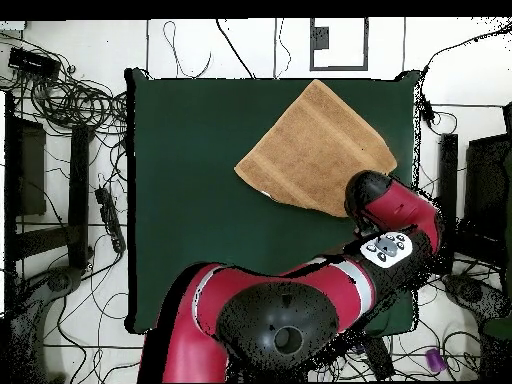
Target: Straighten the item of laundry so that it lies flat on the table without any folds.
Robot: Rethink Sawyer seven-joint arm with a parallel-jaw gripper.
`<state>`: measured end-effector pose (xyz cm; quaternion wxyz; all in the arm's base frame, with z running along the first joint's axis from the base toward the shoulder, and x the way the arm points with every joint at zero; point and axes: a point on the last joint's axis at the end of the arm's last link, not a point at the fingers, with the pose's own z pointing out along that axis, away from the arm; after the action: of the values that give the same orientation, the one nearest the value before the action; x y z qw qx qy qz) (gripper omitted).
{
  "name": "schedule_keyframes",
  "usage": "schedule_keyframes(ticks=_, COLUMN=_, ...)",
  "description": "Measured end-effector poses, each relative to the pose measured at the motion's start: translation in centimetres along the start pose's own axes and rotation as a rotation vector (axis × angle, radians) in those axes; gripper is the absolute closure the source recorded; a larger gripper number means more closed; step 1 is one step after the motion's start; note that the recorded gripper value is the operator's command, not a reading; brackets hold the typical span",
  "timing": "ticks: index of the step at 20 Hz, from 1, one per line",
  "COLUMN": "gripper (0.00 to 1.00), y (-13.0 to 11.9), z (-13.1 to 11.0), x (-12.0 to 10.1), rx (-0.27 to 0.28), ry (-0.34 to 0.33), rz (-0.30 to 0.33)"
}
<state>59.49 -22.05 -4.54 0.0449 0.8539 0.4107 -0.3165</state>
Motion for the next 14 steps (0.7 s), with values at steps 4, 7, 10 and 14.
schedule_keyframes(ticks=4, gripper=0.0, y=0.6, z=-0.1, x=1.6, rx=0.0, ry=0.014, rz=0.024)
schedule_keyframes(ticks=7, gripper=0.0, y=0.8, z=-0.3, x=2.1, rx=0.004, ry=0.02, rz=0.032)
schedule_keyframes(ticks=10, gripper=0.0, y=0.8, z=-0.6, x=2.3, rx=0.016, ry=0.028, rz=0.039)
schedule_keyframes(ticks=14, gripper=0.0, y=0.7, z=-1.2, x=2.3, rx=0.032, ry=0.039, rz=0.046)
